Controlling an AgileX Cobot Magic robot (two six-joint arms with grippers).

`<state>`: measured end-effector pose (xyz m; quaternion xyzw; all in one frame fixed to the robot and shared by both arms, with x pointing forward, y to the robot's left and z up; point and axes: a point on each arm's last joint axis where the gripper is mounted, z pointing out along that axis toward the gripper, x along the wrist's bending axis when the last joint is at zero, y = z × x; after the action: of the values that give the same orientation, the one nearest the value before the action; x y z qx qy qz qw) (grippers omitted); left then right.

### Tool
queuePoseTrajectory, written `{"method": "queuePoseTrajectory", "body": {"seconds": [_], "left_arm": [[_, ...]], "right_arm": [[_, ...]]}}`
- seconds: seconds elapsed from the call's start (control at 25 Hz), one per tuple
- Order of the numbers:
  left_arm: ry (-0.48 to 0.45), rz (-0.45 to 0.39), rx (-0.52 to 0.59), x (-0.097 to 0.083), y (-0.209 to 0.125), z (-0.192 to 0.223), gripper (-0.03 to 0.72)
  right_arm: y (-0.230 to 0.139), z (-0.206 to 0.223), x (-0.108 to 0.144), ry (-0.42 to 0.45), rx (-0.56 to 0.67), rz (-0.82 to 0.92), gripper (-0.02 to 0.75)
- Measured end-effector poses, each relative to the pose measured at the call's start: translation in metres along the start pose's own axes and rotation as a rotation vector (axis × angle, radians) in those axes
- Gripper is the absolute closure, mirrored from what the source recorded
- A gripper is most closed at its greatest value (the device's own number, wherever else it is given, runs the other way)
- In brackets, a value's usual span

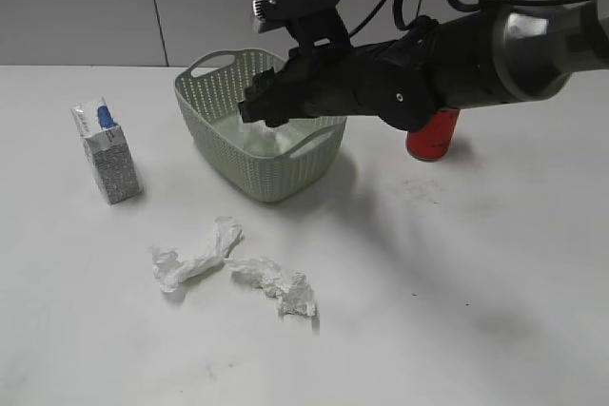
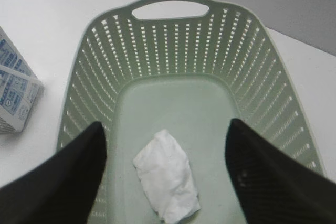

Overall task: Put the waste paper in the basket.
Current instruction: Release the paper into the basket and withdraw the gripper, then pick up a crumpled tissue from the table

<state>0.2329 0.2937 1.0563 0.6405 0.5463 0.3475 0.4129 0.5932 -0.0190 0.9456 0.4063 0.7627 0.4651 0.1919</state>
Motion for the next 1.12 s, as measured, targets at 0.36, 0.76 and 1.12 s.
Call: {"method": "queuePoseTrajectory", "body": {"seconds": [0.36,0.76,1.12], "left_arm": [[0.001,0.000,0.000,0.000,0.000,0.000,0.096],[0.001,0.000,0.000,0.000,0.000,0.000,0.096],[-0.001,-0.004,0.053,0.001,0.004,0.008,0.096]], "right_arm": [[0.011,-0.012,0.001,-0.008,0.004,0.014,0.105],[0.057,-0.083,0.006,-0.018,0.416,-0.091,0.167],[0.047,-0.114,-0.034,0.035,0.785,-0.024,0.169]]}}
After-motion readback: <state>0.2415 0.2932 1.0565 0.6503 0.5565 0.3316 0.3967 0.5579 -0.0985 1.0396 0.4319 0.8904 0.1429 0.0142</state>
